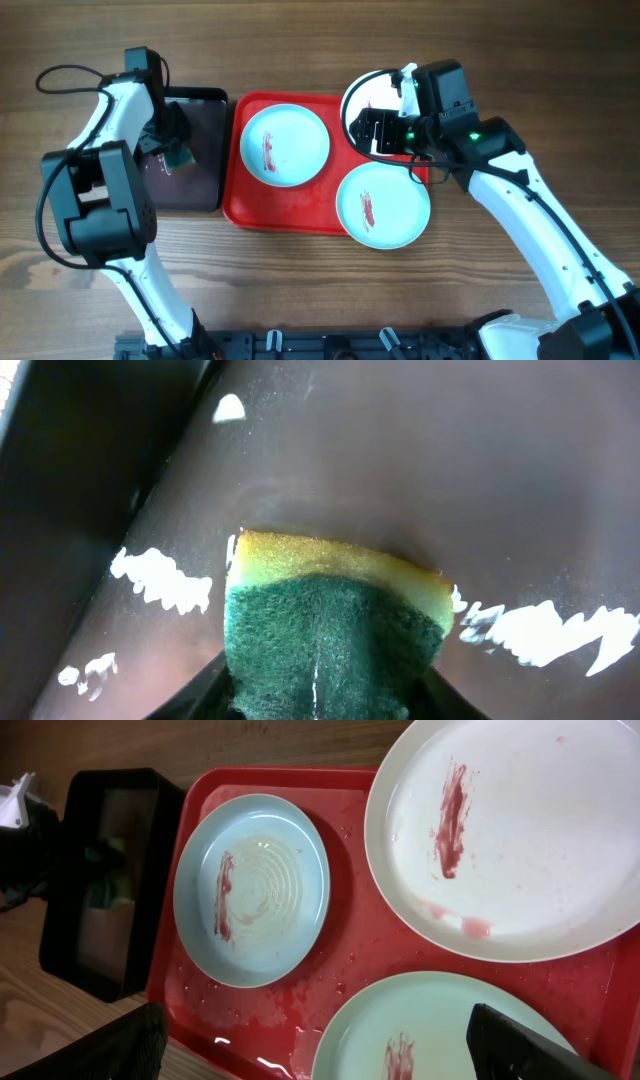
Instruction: Clean dirty plates on tray and stack at the side
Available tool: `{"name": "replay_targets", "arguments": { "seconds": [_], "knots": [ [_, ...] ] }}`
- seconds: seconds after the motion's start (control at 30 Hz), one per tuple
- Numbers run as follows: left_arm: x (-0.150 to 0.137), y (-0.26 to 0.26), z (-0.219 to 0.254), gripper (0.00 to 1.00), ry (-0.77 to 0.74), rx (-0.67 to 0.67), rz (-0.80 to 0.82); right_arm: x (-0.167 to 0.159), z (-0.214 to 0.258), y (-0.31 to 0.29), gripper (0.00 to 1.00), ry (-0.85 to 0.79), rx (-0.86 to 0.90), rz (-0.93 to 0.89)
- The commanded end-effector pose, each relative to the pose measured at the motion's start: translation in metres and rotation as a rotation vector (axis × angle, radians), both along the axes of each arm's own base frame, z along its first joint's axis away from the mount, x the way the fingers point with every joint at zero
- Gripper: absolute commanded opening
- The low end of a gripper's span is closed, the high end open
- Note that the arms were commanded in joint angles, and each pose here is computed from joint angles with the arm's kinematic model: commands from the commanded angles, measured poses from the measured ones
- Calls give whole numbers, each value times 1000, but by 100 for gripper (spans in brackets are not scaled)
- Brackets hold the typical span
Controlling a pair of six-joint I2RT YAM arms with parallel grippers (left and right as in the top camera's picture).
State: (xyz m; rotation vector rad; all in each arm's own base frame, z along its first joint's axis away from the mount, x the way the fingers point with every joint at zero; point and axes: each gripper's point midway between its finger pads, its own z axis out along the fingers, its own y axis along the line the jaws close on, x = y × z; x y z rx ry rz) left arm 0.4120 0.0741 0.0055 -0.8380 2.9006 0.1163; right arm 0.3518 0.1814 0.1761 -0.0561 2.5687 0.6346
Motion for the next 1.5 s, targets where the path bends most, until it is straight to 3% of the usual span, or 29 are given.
{"name": "replay_targets", "arguments": {
  "seconds": [0.0,0.07,0.1,0.17,0.37,0.53,0.67,0.8,0.93,1.1,1.33,1.47],
  "knots": [
    [-16,-3,-15,32,63,-15,-3,5,1,0,96,0,-7,-18],
    [-19,-3,-16,40,74,-17,-1,5,1,0,96,0,-7,-19],
    [-20,-3,-16,51,80,-18,-1,5,1,0,96,0,-7,-18],
    [-23,-4,-16,61,93,-20,-1,5,1,0,96,0,-7,-19],
    [-31,-9,-16,60,124,-49,-2,6,1,0,96,-2,-9,-21],
    [-28,-9,-16,49,111,-48,-2,6,1,0,96,-1,-9,-20],
    [-22,-8,-16,48,88,-44,-3,6,1,0,96,-1,-9,-20],
    [-15,-7,-15,59,58,-40,-4,6,1,-1,96,-3,-11,-21],
    [-11,-6,-15,62,42,-34,-4,7,0,-2,96,-6,-19,-25],
    [-7,-5,-15,49,28,-31,-6,7,0,-2,96,-6,-19,-26],
    [-7,-5,-15,4,27,-31,-6,7,0,-2,96,-7,-19,-26],
    [-7,-5,-11,4,23,-31,-6,8,1,-2,88,-11,-17,-25]
  ]
}}
